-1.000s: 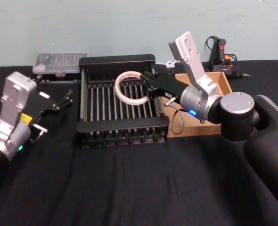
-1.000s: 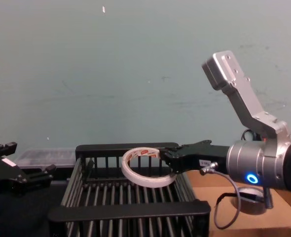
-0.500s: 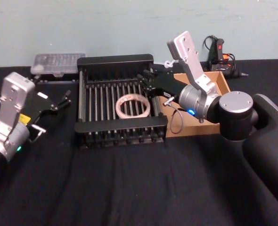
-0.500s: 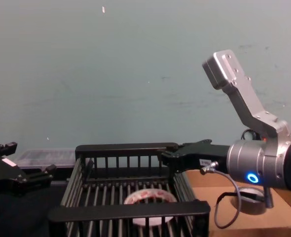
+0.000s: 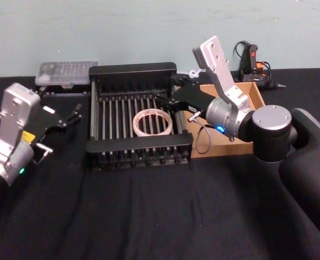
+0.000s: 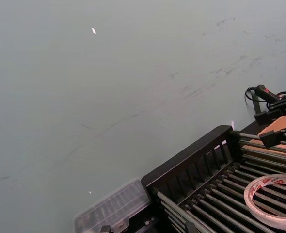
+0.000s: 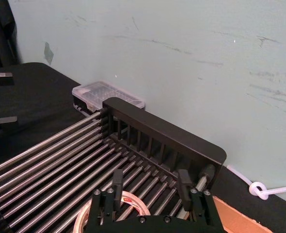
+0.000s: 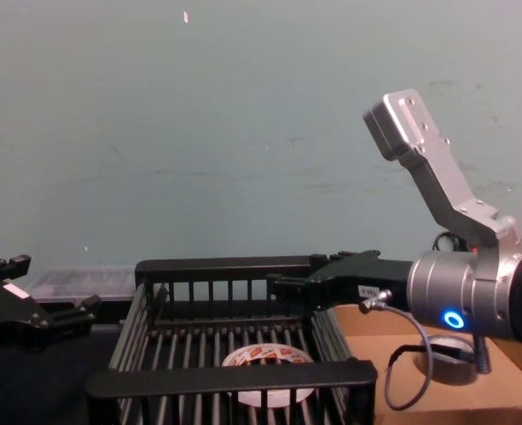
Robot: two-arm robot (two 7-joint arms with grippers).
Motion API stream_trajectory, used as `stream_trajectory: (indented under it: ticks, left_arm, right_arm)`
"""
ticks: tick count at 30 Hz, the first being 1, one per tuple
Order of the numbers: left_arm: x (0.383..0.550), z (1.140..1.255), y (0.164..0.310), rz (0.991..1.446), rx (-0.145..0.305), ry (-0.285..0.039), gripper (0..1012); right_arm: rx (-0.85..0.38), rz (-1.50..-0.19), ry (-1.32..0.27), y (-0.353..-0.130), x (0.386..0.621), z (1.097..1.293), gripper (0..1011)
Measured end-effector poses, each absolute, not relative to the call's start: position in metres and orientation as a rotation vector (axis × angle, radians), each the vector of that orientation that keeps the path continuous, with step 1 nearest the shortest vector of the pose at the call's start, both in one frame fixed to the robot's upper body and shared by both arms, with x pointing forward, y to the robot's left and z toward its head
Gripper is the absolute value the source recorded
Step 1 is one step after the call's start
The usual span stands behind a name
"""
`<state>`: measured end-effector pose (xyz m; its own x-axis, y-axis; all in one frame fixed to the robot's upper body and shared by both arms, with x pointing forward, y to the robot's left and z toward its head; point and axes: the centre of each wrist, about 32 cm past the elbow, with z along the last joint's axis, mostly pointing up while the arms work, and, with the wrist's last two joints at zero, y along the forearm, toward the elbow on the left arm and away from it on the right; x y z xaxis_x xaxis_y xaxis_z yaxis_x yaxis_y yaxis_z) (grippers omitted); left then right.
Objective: Pick up the white tape and place it into the black box , Pick up the silver tape and place it into the brown box.
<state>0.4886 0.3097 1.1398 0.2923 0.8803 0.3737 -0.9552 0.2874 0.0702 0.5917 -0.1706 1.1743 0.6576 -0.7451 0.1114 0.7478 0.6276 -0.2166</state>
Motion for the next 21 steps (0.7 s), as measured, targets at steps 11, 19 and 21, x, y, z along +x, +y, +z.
stream_trajectory:
  ticks: [11, 19, 21]
  left_arm:
    - [0.4886, 1.1398, 0.3097, 1.248, 0.304, -0.285, 1001]
    - [0.4886, 1.1398, 0.3097, 1.248, 0.304, -0.285, 1001]
    - [0.4886, 1.1398, 0.3097, 1.248, 0.304, -0.285, 1001]
  right_arm:
    - [-0.253, -0.855, -0.011, -0.1706, 0.5916, 1.1744, 991]
    - [-0.253, -0.855, -0.011, -0.1705, 0.5916, 1.1744, 1002]
    - [-0.253, -0.855, -0.011, -0.1705, 0.5916, 1.1744, 1002]
